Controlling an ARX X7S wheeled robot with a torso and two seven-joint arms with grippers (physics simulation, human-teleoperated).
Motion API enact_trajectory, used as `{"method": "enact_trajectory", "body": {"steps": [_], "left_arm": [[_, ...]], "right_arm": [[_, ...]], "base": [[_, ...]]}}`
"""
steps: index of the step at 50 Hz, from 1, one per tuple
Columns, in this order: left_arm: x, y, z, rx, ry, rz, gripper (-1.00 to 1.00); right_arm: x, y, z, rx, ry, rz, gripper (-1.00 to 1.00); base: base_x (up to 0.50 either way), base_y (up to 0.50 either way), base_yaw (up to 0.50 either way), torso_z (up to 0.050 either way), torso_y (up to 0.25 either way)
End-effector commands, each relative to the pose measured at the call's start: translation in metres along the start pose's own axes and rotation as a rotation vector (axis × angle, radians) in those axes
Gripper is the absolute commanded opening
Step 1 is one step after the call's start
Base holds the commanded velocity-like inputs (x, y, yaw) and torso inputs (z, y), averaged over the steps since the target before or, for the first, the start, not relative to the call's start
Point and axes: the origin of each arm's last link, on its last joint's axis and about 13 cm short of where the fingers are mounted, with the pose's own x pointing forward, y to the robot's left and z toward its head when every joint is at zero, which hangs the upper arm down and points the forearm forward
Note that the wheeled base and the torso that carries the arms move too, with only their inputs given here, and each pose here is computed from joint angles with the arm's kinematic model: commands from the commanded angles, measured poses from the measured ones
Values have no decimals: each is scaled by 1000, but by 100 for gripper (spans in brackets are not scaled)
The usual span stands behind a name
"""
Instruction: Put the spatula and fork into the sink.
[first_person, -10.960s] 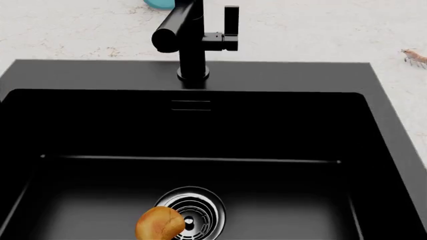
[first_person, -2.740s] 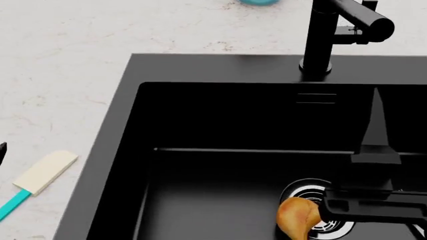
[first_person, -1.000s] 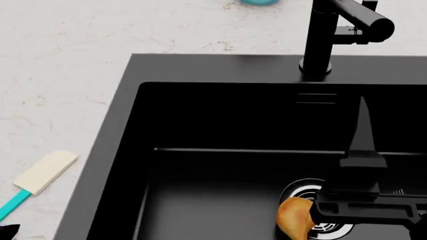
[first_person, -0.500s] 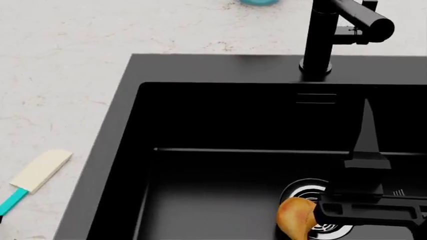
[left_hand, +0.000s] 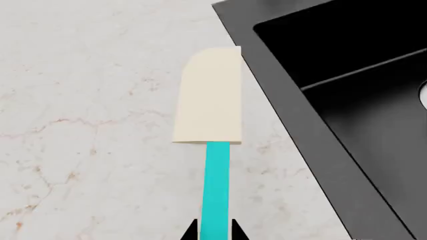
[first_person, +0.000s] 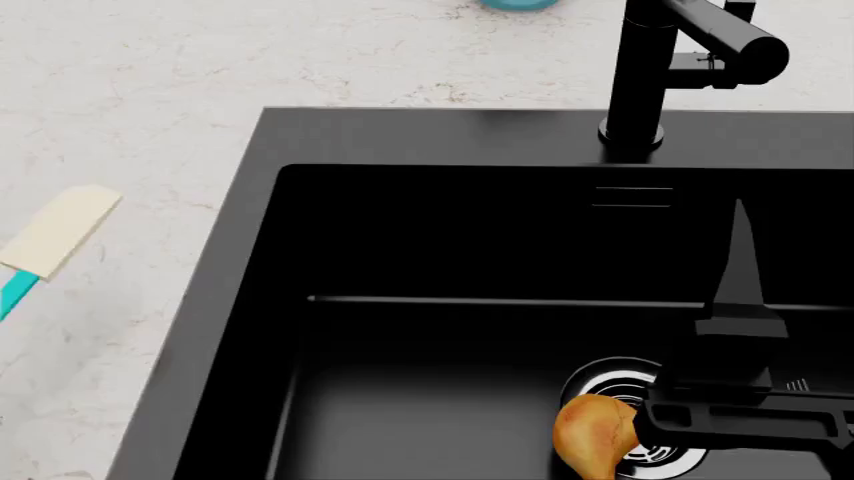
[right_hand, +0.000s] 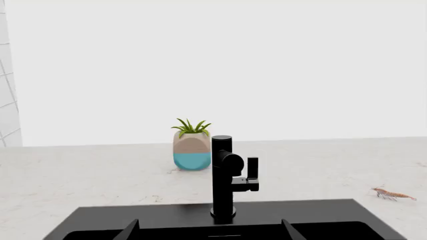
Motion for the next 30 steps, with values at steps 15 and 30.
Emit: {"method": "enact_trajectory", "body": {"steps": [15, 30], "left_arm": [[-6, -26, 98, 138, -283, -45, -100], [9, -68, 120, 170, -320, -281, -100]], "right_arm": [[6, -1, 0, 5, -39, 16, 100], [6, -2, -2, 8, -41, 22, 100]], "base": [[0, 0, 0, 0, 0], [0, 0, 0, 0, 0]]}}
